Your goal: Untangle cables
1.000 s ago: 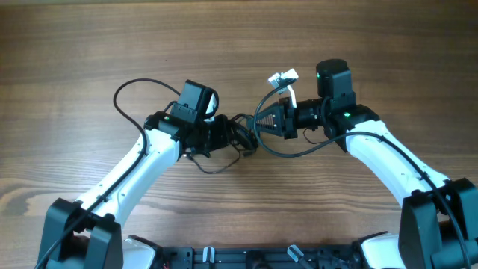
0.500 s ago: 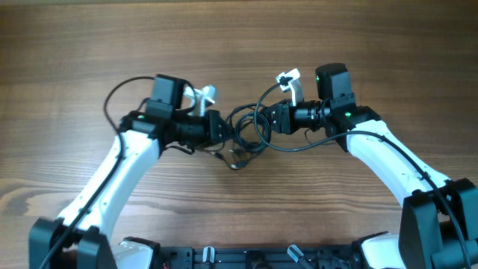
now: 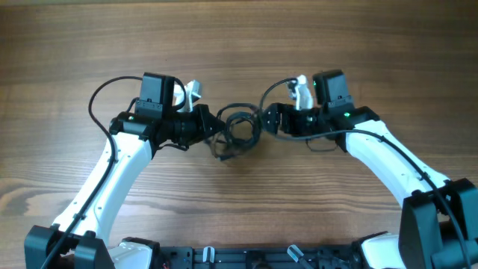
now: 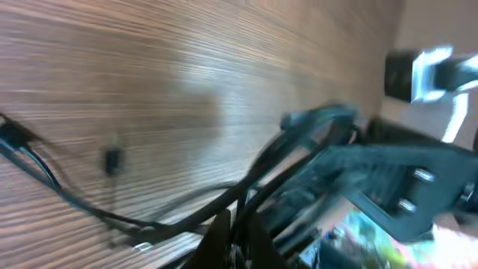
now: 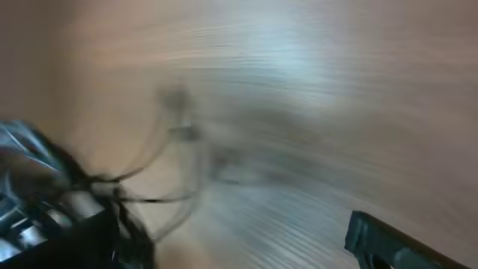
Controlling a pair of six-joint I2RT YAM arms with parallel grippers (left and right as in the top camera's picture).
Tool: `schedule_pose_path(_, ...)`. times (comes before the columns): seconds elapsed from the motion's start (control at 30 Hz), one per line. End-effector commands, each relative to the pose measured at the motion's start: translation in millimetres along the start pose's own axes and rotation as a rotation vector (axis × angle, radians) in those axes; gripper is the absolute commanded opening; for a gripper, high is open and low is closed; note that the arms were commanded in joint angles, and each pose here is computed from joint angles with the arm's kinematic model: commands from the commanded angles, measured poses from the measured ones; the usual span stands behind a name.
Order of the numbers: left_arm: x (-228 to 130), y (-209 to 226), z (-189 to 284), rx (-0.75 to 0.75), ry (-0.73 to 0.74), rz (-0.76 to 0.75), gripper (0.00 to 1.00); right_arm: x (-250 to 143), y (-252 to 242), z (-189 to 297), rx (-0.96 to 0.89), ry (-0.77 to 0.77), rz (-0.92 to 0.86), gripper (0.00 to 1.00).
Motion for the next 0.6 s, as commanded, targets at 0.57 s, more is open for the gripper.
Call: schedule_pose_path(0.57, 14.6, -2.7, 5.0, 0.007, -0.103, 0.181, 0.04, 4.2, 64.3, -17.1, 0.248, -0.070, 0.226, 0.73)
Point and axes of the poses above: each gripper's point midway between its finger pads, its own z axis back along the fingers, its own y axis along the line the jaws close on, x = y × z, the point moved 4 cm from there along z, back along the fingers, and after that the axes turned 15 degrees about z, right-handed, at the moved point
